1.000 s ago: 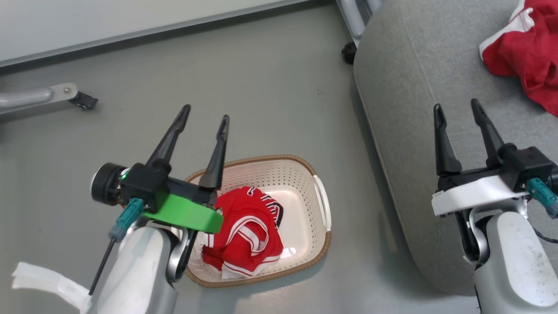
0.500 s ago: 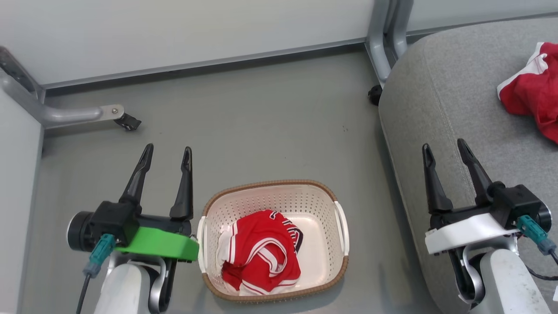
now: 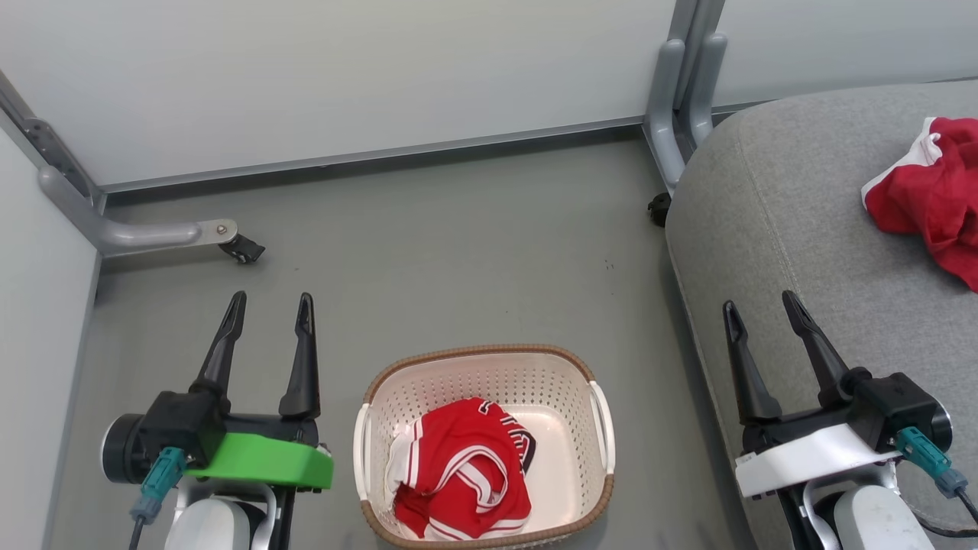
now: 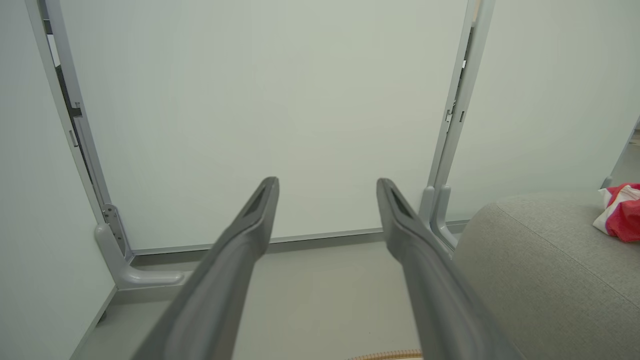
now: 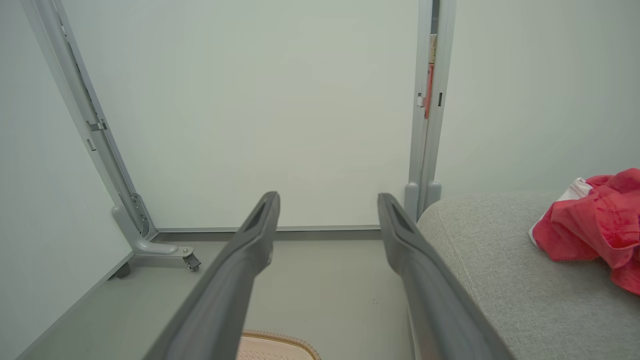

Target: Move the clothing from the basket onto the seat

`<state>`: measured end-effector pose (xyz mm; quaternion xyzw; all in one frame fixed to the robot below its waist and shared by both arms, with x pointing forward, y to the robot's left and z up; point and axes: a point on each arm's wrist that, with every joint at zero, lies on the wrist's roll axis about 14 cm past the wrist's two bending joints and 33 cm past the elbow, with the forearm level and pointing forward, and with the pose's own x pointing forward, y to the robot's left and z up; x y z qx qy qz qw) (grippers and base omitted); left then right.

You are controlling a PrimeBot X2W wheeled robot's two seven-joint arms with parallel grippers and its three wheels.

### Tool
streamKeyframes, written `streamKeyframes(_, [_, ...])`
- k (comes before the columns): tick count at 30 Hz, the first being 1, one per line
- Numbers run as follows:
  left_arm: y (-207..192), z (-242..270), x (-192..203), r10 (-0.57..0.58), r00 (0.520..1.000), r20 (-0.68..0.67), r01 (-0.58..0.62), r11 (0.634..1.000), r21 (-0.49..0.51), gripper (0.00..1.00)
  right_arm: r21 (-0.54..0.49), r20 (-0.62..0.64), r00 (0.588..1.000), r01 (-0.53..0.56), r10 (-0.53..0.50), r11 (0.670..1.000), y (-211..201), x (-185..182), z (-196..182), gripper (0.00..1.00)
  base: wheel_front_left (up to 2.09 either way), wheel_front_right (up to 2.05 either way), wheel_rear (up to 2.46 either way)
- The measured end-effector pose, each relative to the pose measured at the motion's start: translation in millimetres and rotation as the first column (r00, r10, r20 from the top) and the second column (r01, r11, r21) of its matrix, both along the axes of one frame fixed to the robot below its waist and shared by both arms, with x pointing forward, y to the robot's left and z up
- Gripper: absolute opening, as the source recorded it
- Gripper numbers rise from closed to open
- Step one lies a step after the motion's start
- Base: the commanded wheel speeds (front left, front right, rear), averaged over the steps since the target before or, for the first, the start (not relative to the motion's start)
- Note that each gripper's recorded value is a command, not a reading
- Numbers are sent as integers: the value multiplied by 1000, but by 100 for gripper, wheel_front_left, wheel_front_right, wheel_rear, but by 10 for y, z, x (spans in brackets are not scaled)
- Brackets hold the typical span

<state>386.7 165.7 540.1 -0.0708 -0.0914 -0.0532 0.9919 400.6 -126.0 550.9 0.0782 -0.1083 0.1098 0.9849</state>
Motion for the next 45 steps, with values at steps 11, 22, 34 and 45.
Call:
streamKeyframes(11, [24, 16, -76, 9, 1000, 5, -9, 1000, 4, 100, 10, -5, 1000, -12, 12, 1000, 33, -106, -10, 100, 0, 0, 0])
streamKeyframes(22, [42, -15, -105, 15, 1000, -4, -15, 1000, -2, 100, 15, -13, 1000, -15, 15, 1000, 39, -132, -32, 100, 0, 0, 0])
streamKeyframes(34, [28, -41, -91, 10, 1000, -12, -10, 1000, -4, 100, 14, -21, 1000, -10, 11, 1000, 24, -124, -62, 100, 0, 0, 0])
streamKeyframes(45, [-125, -86, 34, -38, 999, -27, 38, 999, 20, 100, 15, -27, 1000, -7, 7, 1000, 15, -76, -84, 100, 0, 0, 0])
